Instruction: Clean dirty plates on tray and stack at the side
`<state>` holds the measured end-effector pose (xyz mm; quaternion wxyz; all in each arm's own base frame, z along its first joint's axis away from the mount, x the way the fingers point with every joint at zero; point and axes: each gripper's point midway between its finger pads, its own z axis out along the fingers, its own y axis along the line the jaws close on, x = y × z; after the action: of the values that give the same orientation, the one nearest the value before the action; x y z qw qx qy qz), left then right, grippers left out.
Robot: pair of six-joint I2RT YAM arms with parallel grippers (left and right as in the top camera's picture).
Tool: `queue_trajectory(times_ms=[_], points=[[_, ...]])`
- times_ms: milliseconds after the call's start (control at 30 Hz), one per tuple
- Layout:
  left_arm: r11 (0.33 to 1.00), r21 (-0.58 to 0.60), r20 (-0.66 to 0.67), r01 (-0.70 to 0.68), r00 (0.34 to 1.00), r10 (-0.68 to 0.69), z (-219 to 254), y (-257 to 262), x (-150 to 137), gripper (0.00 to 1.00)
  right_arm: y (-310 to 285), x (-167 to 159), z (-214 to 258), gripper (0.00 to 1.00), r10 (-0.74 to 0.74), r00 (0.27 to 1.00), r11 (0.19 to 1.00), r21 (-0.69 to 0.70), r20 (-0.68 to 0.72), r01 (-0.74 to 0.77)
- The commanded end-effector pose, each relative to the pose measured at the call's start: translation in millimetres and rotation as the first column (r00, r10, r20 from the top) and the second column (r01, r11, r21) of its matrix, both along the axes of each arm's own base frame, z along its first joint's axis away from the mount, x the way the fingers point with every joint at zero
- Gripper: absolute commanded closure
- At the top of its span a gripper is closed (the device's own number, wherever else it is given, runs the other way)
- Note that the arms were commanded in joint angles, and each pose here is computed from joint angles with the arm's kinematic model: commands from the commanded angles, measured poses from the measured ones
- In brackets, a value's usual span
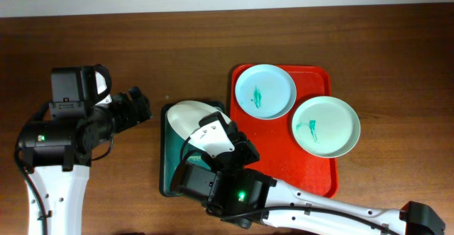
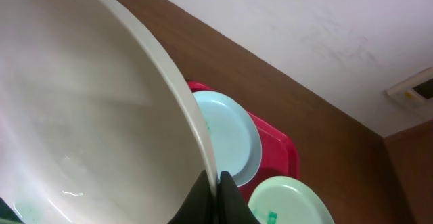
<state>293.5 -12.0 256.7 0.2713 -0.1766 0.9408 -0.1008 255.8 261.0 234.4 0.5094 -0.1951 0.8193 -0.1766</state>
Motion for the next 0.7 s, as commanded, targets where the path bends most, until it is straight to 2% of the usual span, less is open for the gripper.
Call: queue_trajectory(times_ms=[0, 200, 267, 433, 467, 567, 667], points=[[1.0, 0.009, 0.016, 0.009, 1.0, -0.009, 4.3, 1.3, 0.3, 0.0, -5.1, 2.9, 19.2, 0.96, -0.023, 0.999, 0.999, 0.033, 0.041, 0.022], [1.0, 0.009, 0.016, 0.009, 1.0, -0.009, 4.3, 1.3, 0.3, 0.01, -1.3, 1.1, 17.0, 0.96, -0.002, 1.0, 1.0, 0.03, 0.026, 0.002], [1.0, 0.009, 0.016, 0.009, 1.0, -0.009, 4.3, 1.3, 0.3, 0.01, -6.1, 3.0, 23.4, 0.96, -0.017, 0.998, 1.0, -0.005, 0.063, 0.017], [1.0, 0.009, 0.016, 0.009, 1.0, -0.009, 4.3, 1.3, 0.3, 0.01, -2.4, 3.7, 20.1, 0.96, -0.008, 0.999, 1.0, 0.023, 0.041, 0.007], [1.0, 0.009, 0.016, 0.009, 1.0, -0.009, 4.3, 1.3, 0.3, 0.01, 3.1, 0.8, 12.7, 0.96, 0.007, 1.0, 0.998, 0.068, -0.003, -0.007], [1.0, 0.009, 0.016, 0.009, 1.0, -0.009, 4.3, 1.3, 0.3, 0.01, 14.5, -9.4, -5.9, 0.96, -0.012, 0.988, 0.942, 0.33, -0.151, 0.062], [1.0, 0.009, 0.016, 0.009, 1.0, -0.009, 4.3, 1.3, 0.3, 0.0, -20.1, 5.4, 1.1, 0.96, -0.049, 0.964, 0.899, 0.409, -0.261, 0.156]])
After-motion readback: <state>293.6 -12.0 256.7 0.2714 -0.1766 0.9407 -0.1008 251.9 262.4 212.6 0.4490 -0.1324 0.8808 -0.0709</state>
